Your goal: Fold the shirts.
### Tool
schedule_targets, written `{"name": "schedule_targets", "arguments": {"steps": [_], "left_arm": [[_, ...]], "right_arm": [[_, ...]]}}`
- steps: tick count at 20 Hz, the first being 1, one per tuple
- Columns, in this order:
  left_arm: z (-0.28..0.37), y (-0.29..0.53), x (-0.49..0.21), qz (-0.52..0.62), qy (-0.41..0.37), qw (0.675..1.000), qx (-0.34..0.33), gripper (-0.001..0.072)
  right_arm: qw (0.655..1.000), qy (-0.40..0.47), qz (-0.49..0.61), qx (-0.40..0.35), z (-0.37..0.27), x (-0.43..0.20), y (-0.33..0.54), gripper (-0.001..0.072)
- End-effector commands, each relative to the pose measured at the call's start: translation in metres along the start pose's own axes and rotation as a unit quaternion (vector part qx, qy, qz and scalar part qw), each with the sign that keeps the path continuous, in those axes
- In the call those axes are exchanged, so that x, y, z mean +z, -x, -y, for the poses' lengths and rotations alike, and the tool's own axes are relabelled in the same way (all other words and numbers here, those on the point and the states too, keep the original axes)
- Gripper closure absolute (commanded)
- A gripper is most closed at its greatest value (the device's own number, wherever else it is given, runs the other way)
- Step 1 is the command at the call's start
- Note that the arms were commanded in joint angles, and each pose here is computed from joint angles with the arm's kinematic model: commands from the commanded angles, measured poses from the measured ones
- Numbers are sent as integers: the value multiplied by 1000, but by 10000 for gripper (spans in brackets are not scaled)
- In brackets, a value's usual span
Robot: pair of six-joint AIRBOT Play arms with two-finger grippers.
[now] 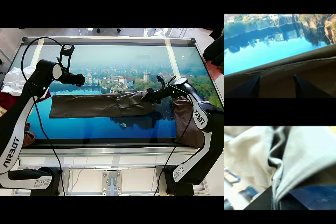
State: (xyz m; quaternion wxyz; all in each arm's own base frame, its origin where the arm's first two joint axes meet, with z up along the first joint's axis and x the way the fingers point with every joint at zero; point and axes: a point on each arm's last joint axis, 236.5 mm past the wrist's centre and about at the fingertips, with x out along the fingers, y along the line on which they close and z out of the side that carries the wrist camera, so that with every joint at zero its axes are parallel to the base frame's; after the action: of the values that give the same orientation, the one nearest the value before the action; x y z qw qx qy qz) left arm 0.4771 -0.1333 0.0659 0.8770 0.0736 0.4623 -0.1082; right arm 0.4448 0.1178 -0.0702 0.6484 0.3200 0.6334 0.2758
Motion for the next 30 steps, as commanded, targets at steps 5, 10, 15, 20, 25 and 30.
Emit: {"name": "schedule_targets", "arguments": {"steps": [5,10,15,20,25,30], "left_arm": [[55,-39,-39,-81,48,991,-91,698],[164,-62,-91,-155,-42,967,-198,698],[228,-85,-136,-189,-98,953,-217,698],[245,-97,-142,-185,-93,952,-228,698],[217,-75,-99,-139,-66,963,-223,698],[115,28,6,24,-26,981,-192,698]], "right_arm": [[998,52,-23,15,-67,-30,47,695],[994,92,-46,-44,-90,-71,90,696],[991,114,-19,-73,-116,-90,122,697],[990,135,8,-25,-157,-95,130,698],[985,167,46,-4,-196,-78,100,699],[974,217,68,16,-258,-74,18,699]]}}
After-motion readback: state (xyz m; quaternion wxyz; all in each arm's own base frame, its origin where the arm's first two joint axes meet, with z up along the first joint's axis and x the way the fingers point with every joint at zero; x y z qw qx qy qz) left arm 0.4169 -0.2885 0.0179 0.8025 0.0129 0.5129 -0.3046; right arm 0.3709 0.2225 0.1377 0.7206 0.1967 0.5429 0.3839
